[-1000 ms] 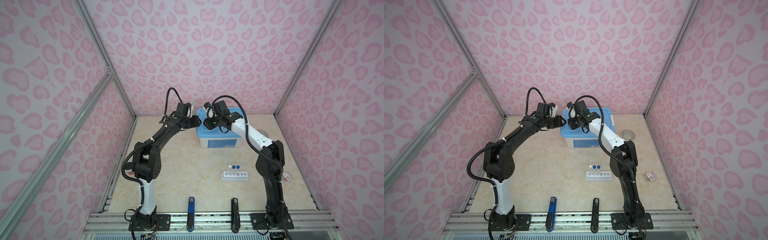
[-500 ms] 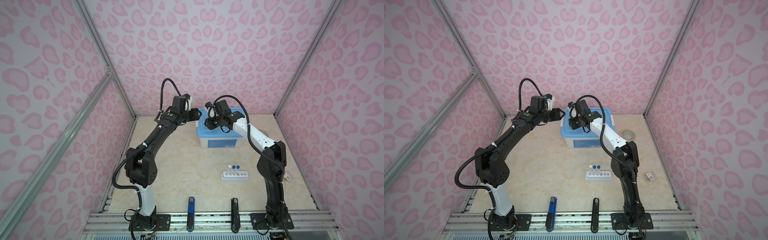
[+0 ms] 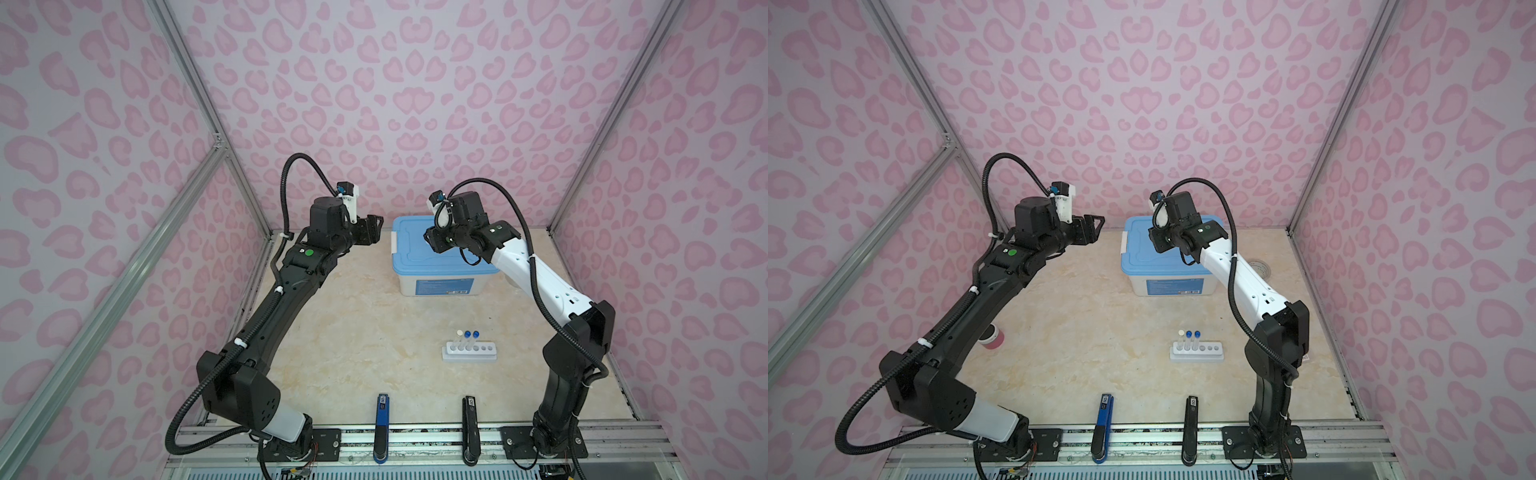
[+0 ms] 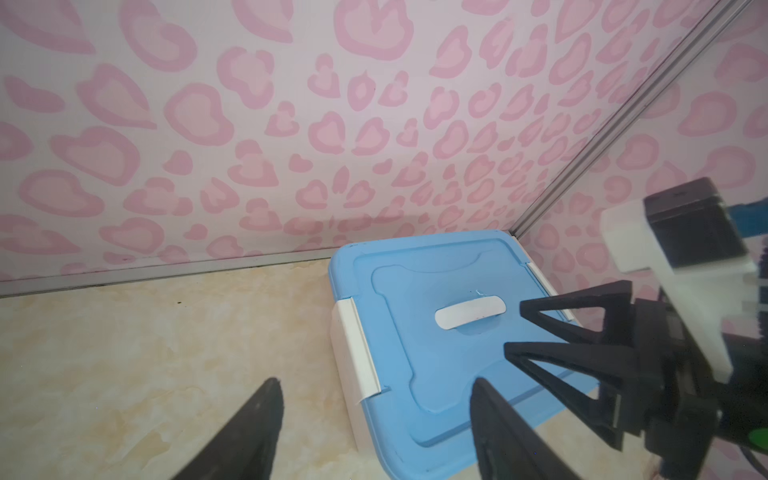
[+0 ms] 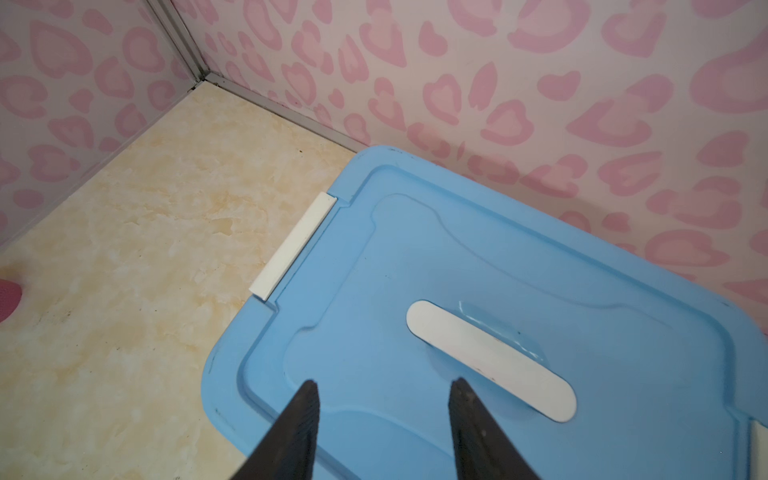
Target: Organize the chemistry lab equipment
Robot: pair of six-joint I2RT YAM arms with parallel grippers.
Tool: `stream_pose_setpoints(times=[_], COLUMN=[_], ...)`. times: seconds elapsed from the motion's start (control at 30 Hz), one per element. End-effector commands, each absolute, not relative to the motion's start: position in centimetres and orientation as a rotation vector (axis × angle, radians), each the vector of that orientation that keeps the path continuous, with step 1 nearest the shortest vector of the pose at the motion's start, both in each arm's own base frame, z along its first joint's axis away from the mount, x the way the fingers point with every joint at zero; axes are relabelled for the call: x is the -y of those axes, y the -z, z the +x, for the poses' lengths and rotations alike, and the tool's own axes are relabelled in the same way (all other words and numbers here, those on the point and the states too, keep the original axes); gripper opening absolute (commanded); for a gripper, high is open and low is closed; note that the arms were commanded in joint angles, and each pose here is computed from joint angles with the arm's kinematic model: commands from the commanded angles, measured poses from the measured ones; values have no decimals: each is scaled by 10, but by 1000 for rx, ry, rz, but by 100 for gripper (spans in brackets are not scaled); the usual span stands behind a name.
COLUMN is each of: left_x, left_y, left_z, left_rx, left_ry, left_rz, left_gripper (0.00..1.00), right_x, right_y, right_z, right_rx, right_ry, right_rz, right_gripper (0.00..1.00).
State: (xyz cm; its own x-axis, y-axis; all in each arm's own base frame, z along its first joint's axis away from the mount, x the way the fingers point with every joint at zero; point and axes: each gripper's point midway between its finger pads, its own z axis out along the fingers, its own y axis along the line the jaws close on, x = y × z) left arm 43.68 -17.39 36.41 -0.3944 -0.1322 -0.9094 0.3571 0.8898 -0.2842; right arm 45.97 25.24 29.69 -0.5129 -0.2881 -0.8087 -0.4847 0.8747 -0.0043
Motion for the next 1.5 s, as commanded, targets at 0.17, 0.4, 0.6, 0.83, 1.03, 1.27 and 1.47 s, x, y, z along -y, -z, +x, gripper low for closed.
stream_pose_setpoints(times=[0.17,0.4,0.6,0.83,1.03,1.27,1.47], left_x=[101,65,26,5,-11,-16,-11], left_y=[-382,-370,-327,-268,-225,-183,-163], left_z=[403,365,352,344,341,346,363], left_rx=[-1723,-1615,-1589,-1596,-1644,-1718,-1769], left_ry=[324,205,17,-117,-169,-156,-117], left_rz=[53,-46,-186,-226,-259,-203,-149], left_gripper=[91,100,97,98,98,97,97], right_x=[-195,-127,-51,12,38,48,50], right_y=[-335,-310,-275,-227,-192,-166,-156], right_z=[419,375,358,337,328,330,338], right_rx=[-2028,-1998,-1939,-1837,-1771,-1766,-1776], right_ry=[-117,23,145,389,416,364,363], right_rz=[-432,-289,-4,204,319,364,374], right_gripper=[66,82,98,98,98,98,98])
